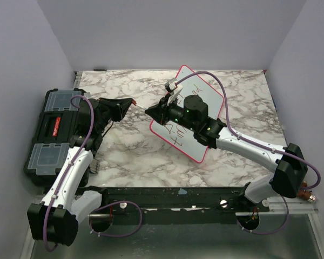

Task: Write a sentence on the whiteboard
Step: Insert the whiteboard marker into the pen cap.

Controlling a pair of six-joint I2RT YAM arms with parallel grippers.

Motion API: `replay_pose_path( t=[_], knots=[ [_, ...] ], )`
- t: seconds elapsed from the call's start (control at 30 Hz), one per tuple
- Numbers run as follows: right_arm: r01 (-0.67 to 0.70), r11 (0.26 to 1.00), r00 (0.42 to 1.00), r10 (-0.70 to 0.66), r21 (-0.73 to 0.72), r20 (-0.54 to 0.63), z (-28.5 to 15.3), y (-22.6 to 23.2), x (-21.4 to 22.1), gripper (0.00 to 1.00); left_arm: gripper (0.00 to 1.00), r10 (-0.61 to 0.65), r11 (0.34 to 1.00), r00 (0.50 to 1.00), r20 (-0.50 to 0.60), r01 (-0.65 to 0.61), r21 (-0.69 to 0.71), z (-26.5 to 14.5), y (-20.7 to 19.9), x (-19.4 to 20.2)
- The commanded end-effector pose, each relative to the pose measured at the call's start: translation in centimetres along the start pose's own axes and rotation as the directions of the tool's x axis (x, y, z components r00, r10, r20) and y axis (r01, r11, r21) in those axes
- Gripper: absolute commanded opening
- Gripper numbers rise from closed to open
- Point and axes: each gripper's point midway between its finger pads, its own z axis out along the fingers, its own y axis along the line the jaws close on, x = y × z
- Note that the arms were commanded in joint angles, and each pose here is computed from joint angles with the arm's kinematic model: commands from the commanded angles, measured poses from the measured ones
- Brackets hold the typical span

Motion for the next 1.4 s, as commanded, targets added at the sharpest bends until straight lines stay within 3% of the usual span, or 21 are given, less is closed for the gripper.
replay_pose_path(
  t=[0.0,1.37],
  knots=[
    [0.009,1.000,0.999,-0.009,0.006,0.043,0.5,0.3,-1.4,0.01,0.00,-0.027,0.999,1.000,-0.008,0.027,0.033,-0.4,-0.7,0.1],
    [-0.018,0.999,0.999,0.016,0.045,0.045,2.0,-0.4,-1.3,0.01,0.00,-0.049,0.997,0.999,-0.022,0.050,0.058,-0.7,-0.8,0.1]
  ],
)
